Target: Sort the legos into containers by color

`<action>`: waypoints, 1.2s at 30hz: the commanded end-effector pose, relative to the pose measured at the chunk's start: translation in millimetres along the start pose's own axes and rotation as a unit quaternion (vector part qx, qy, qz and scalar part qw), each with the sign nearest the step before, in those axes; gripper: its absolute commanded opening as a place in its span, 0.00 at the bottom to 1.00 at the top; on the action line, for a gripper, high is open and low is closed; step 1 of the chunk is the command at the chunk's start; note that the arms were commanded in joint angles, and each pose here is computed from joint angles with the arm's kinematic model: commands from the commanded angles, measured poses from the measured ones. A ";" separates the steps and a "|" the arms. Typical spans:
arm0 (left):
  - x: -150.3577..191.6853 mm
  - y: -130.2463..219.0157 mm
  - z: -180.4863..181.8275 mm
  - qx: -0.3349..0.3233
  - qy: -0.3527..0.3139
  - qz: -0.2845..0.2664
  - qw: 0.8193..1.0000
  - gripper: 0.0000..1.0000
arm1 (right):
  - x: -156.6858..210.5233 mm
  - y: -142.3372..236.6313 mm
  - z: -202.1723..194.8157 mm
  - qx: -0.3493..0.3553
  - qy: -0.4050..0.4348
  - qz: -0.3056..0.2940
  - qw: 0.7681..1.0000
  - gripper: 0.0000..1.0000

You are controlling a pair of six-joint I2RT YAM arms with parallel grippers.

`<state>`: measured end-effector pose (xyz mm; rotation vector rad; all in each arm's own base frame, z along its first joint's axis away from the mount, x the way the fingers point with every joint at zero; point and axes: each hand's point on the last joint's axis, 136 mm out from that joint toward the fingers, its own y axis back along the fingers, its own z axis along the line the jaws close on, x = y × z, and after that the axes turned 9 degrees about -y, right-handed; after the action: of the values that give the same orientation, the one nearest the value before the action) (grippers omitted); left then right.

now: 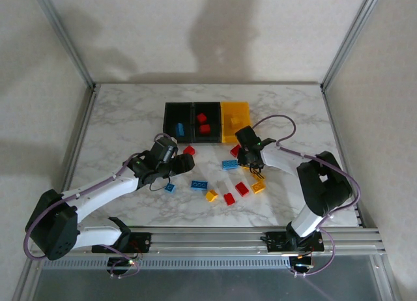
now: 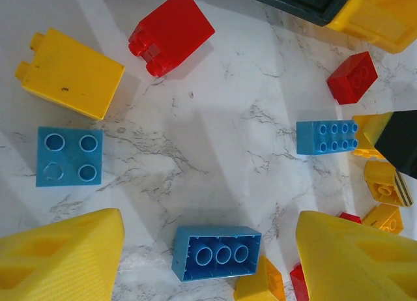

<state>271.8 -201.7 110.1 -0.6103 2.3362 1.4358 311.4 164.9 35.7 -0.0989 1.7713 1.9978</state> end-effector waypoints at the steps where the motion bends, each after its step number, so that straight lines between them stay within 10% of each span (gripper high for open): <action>1: -1.6 -0.2 -1.9 0.001 0.002 -0.007 1.000 0.70 | -13.3 27.5 0.2 -0.008 -0.004 -0.023 1.000 0.24; 12: -18.9 -4.8 -20.6 0.022 0.000 -0.022 1.000 0.70 | -83.7 83.1 54.4 -0.066 0.016 -0.096 0.993 0.25; 23: -34.9 7.5 -39.7 0.044 -0.001 -0.045 0.998 0.70 | -146.7 34.9 102.3 -0.075 0.015 -0.090 0.993 0.25; 36: -26.6 3.9 -30.9 0.035 0.003 -0.040 0.999 0.70 | -140.6 -18.7 104.1 -0.074 0.000 -0.043 0.996 0.30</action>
<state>293.2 -224.1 137.1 -0.6611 2.3343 1.3234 464.0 220.3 85.5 -0.2232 1.6172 2.0426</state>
